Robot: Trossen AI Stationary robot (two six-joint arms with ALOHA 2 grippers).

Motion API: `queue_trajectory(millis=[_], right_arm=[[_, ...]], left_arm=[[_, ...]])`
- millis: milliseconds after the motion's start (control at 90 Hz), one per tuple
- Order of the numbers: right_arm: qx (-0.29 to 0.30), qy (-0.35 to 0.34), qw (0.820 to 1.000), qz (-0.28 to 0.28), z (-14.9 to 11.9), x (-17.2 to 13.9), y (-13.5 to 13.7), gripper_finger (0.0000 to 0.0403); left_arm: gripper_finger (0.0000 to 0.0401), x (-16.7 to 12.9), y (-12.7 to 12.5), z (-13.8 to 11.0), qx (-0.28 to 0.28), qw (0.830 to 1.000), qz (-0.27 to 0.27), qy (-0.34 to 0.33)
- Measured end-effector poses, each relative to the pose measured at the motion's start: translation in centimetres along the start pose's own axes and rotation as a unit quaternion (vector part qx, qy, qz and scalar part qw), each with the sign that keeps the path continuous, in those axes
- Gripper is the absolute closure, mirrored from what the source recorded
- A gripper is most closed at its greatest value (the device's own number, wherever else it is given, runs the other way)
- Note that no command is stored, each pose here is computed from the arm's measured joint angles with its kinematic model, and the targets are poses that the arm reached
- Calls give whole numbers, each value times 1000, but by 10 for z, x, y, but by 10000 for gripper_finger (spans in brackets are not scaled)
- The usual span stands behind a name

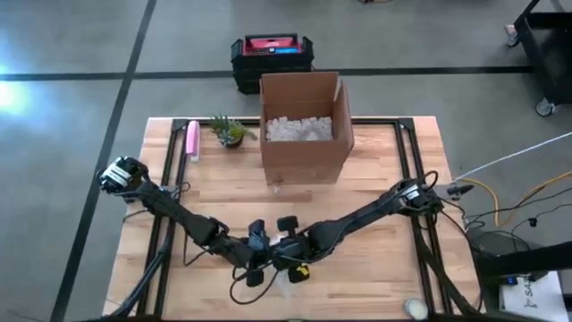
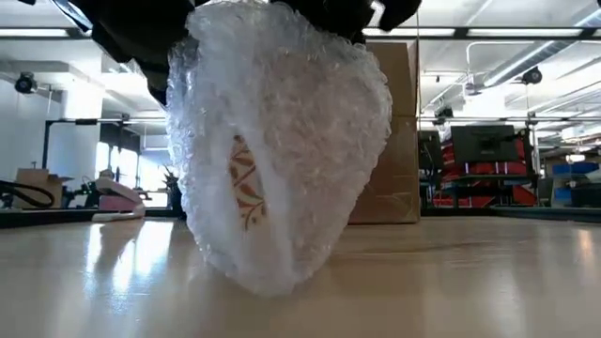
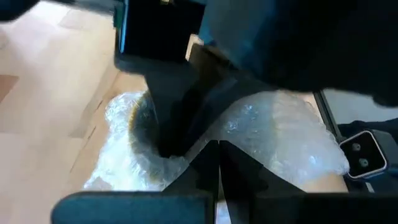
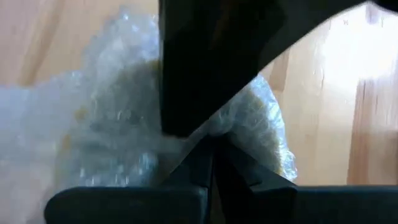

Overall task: Wrap mug
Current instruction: Wrap the yellow mug with a bubble wrap

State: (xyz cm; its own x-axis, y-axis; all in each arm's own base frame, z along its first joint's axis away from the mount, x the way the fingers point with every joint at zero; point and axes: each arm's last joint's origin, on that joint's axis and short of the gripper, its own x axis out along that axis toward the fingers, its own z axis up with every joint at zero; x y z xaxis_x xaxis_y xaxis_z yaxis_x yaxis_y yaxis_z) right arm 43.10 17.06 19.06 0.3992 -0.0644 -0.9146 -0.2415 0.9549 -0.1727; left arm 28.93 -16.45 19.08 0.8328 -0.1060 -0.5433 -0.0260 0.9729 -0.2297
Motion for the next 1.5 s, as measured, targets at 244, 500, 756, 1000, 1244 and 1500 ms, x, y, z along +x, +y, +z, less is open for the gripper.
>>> queue_trajectory(millis=[244,500,756,1000,1244,1500], right_arm=[[1,-63,996,60,14,-55,4,403],[-19,-32,996,80,8,-22,20,403],[-30,0,997,65,4,13,5,403],[-37,19,997,72,0,32,2,403],[-32,2,997,69,3,22,0,403],[-31,-2,997,67,4,21,-1,403]], left_arm=[[401,0,0,-1,1,1000,0,2],[401,0,0,-1,1,1000,-1,2],[401,0,-1,-1,1,1000,-7,4],[401,-8,-3,5,-1,999,-27,17],[401,-43,-26,11,-17,996,-52,75],[401,-27,-26,-4,13,999,13,45]])
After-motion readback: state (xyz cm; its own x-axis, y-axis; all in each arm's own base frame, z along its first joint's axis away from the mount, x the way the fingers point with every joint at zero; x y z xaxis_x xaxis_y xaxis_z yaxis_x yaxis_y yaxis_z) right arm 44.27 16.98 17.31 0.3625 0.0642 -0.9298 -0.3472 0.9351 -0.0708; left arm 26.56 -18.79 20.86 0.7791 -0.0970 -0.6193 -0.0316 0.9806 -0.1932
